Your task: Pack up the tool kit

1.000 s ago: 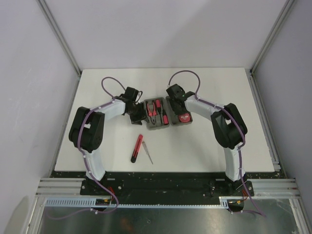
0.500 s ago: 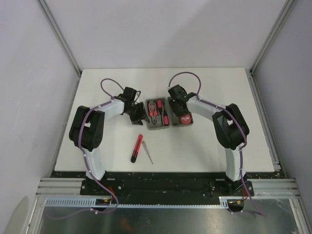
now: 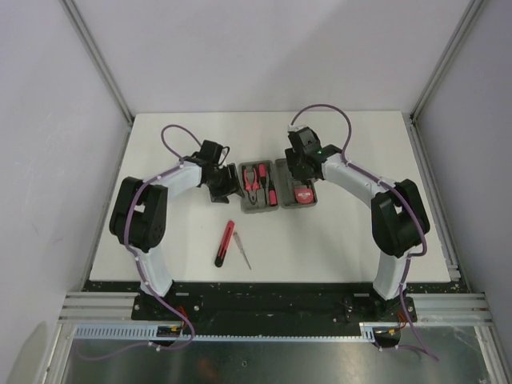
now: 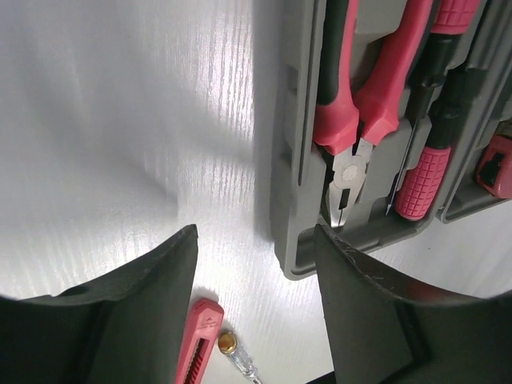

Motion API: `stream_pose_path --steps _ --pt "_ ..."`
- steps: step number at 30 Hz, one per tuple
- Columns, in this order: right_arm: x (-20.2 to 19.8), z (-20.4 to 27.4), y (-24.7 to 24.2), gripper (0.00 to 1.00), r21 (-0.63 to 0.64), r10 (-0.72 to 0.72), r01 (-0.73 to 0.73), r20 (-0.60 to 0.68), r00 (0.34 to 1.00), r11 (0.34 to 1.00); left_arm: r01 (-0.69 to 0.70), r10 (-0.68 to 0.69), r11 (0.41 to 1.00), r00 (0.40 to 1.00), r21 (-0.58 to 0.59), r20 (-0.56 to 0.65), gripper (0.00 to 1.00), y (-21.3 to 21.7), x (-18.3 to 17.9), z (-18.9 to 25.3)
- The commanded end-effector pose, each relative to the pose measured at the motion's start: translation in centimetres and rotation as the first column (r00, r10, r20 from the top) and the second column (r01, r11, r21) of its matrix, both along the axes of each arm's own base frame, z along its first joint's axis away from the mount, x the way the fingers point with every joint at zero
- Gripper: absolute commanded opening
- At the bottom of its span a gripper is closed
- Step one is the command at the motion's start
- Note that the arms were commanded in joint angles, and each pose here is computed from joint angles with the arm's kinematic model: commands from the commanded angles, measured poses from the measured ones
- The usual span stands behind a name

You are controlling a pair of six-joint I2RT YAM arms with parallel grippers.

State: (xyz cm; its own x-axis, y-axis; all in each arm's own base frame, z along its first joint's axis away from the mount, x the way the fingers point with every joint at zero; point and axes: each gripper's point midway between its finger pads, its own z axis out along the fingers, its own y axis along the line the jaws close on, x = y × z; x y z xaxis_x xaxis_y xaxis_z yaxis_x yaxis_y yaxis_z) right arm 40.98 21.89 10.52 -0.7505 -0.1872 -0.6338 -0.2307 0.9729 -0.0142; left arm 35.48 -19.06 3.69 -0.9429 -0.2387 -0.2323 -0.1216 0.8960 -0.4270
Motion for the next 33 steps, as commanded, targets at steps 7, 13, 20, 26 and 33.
stream_pose_path --steps 7,13,20,26,33 --pt "-4.2 -4.5 -0.8 0.35 -0.002 -0.045 0.045 -0.197 0.979 0.999 -0.010 0.008 1.000 0.993 0.011 0.121 0.65 0.6 1.4 3.8" --pt "-5.0 -7.1 -1.2 0.29 -0.024 -0.073 0.069 -0.254 0.964 0.997 -0.009 0.007 1.000 0.993 0.015 0.116 0.64 0.6 1.4 3.5" --pt "-7.4 -10.7 -2.0 0.21 -0.033 -0.113 0.108 -0.341 0.933 0.994 -0.016 0.013 1.000 0.992 0.020 0.127 0.63 0.8 1.6 3.8" --pt "-8.8 -12.7 -2.7 0.21 -0.018 -0.153 0.158 -0.381 0.912 0.987 -0.024 0.021 1.000 0.990 0.020 0.138 0.63 1.1 1.7 4.2" --pt "-3.9 -6.0 -0.8 0.35 0.051 -0.104 0.113 -0.158 0.982 0.992 -0.055 0.048 0.998 0.981 0.032 0.190 0.67 2.0 2.2 5.8"
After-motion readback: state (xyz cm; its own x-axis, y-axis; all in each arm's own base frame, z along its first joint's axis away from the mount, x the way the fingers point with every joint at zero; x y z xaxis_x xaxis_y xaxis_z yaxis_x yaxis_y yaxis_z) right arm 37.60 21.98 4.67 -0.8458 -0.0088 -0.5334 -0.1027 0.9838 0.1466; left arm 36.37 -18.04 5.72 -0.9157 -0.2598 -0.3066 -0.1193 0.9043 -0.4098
